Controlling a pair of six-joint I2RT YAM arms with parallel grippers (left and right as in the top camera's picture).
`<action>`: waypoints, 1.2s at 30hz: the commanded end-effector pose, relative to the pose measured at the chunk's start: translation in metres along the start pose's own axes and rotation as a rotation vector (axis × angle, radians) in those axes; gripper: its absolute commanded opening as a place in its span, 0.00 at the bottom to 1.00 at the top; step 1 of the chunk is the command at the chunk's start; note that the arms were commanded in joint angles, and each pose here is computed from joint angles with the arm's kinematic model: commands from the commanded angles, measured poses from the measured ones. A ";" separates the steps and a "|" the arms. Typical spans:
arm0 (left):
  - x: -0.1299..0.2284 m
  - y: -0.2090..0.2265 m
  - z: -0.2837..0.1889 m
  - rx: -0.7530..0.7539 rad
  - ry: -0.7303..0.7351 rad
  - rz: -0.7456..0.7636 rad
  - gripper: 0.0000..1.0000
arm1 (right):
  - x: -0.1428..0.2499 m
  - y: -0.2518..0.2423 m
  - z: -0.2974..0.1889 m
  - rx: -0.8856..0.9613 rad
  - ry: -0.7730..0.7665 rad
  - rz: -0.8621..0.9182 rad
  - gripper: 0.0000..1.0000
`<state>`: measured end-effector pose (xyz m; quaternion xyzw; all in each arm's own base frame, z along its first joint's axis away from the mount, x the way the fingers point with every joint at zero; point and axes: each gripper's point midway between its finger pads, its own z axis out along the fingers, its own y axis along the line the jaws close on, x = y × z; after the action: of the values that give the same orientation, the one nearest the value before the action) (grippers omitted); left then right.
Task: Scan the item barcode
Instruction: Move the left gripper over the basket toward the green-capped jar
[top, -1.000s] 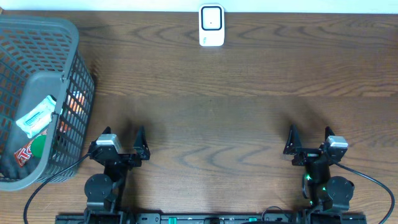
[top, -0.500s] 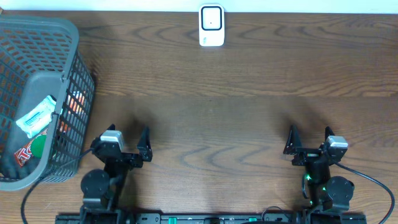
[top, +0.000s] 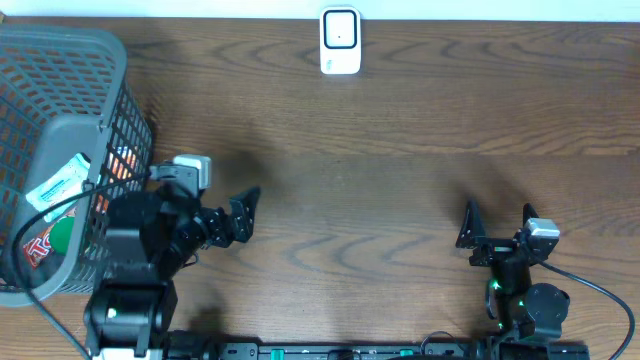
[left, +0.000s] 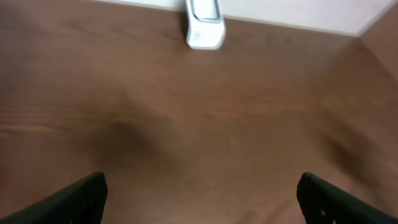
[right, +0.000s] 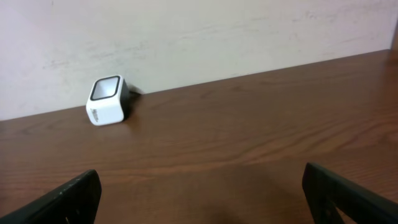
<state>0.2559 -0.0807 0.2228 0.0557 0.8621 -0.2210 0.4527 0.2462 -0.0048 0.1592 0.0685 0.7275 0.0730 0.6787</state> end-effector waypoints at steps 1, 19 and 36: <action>0.000 -0.015 0.003 0.097 0.035 0.031 0.98 | 0.001 0.001 0.000 -0.002 0.000 -0.012 0.99; -0.176 0.001 -0.106 -0.356 -0.084 -0.015 0.98 | 0.001 0.001 0.000 -0.002 0.000 -0.012 0.99; -0.136 0.176 -0.185 -0.938 0.038 -0.722 0.98 | 0.001 0.001 0.000 -0.002 0.000 -0.012 0.99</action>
<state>0.2555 0.1465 0.3829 -0.3910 0.8538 0.0333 0.3421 0.2462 -0.0049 0.1592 0.0686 0.7275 0.0728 0.6787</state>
